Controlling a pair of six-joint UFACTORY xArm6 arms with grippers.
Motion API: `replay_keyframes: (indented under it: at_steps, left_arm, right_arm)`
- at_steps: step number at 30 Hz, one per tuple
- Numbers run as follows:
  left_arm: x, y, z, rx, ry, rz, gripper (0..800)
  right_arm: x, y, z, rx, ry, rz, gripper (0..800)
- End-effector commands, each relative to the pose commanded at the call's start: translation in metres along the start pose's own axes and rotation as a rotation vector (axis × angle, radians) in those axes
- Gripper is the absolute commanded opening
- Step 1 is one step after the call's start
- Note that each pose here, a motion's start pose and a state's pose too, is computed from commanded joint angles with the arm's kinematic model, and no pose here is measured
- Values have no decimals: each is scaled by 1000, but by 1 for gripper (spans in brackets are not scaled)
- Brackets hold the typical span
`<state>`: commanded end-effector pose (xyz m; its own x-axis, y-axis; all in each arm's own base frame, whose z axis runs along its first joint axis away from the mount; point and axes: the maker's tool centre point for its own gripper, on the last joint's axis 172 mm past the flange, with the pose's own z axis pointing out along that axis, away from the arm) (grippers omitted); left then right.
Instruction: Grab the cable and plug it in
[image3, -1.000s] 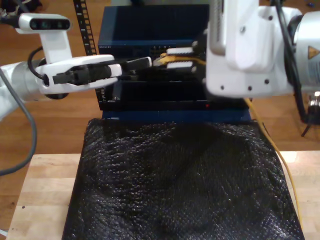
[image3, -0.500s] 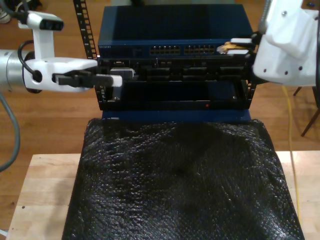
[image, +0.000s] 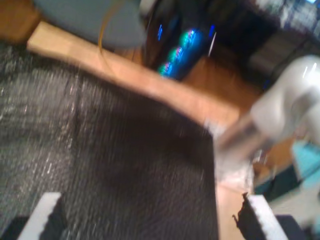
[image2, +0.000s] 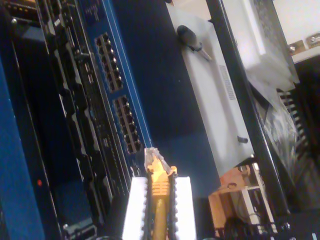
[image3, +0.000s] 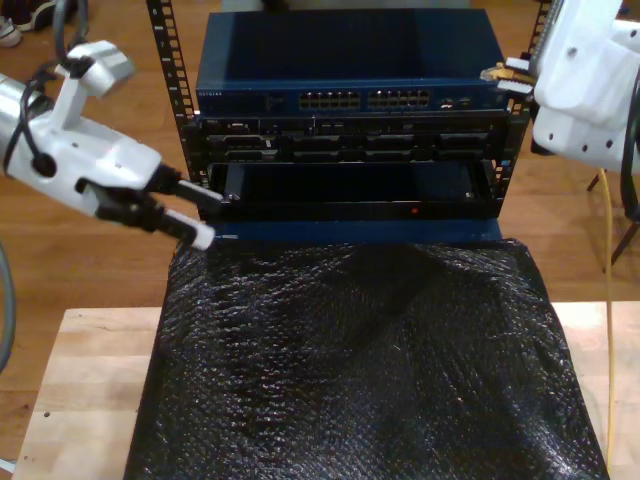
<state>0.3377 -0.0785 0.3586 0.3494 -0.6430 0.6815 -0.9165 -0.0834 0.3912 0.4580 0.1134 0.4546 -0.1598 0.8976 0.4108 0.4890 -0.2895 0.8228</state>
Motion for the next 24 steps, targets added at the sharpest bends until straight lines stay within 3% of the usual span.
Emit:
replay_keyframes:
  at_steps: [6, 10, 13, 17, 24]
  left_arm:
    - [-61, 5, -16, 55, -249, 108, 798]
    - [-108, 18, -26, 37, -345, 124, 798]
    - [-131, 27, -35, 40, -356, 158, 799]
    - [-155, 36, -50, 68, -335, 250, 799]
    - [-229, 67, -75, 66, -340, 318, 799]
  right_arm:
    - [-3, 2, 1, -22, -15, -34, 0]
    - [-6, -2, 4, -11, -22, -34, 0]
    - [-10, -8, 9, 1, -28, -31, 0]
    - [-11, -9, 12, 1, -32, -31, 0]
    - [-15, -15, 16, 16, -40, -29, 0]
